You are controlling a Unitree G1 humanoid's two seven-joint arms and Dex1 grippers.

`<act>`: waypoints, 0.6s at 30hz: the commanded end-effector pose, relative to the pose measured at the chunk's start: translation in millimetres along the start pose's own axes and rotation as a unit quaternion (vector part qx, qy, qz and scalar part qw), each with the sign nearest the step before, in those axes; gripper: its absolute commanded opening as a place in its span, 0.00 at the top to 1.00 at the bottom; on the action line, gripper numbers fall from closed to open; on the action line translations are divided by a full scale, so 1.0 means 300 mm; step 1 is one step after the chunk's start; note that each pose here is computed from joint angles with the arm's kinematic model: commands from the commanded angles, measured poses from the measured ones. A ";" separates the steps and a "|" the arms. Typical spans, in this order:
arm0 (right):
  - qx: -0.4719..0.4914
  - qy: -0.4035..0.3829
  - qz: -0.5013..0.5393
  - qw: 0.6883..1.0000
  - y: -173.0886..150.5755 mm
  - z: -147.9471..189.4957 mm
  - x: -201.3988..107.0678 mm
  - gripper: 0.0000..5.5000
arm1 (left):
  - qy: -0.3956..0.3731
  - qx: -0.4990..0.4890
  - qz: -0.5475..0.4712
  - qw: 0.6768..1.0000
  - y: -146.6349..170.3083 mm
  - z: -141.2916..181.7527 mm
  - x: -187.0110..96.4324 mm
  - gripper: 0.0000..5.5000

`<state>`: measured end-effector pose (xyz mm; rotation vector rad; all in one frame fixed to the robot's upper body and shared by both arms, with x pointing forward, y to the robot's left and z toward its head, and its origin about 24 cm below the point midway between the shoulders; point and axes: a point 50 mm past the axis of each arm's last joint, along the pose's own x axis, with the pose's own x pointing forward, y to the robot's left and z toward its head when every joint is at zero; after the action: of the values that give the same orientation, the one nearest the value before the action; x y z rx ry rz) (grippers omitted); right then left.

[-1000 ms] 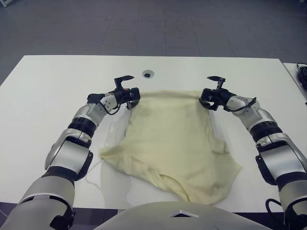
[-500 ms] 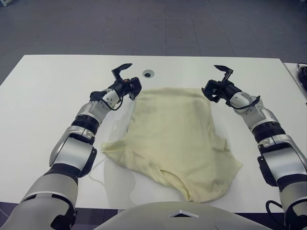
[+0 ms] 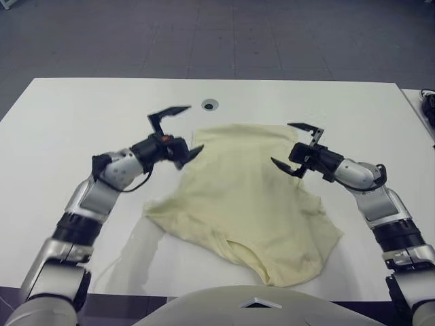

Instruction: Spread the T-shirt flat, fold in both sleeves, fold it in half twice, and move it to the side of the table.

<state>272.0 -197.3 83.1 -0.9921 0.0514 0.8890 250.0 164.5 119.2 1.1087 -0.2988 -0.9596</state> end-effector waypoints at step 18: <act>-0.059 0.079 0.144 0.985 0.085 -0.039 0.058 0.02 | -0.048 0.061 -0.150 0.986 -0.148 0.111 0.089 0.02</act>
<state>276.3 -173.4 78.1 -1.1382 0.1178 1.0707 222.7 123.1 95.6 1.2307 -0.2795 -1.2500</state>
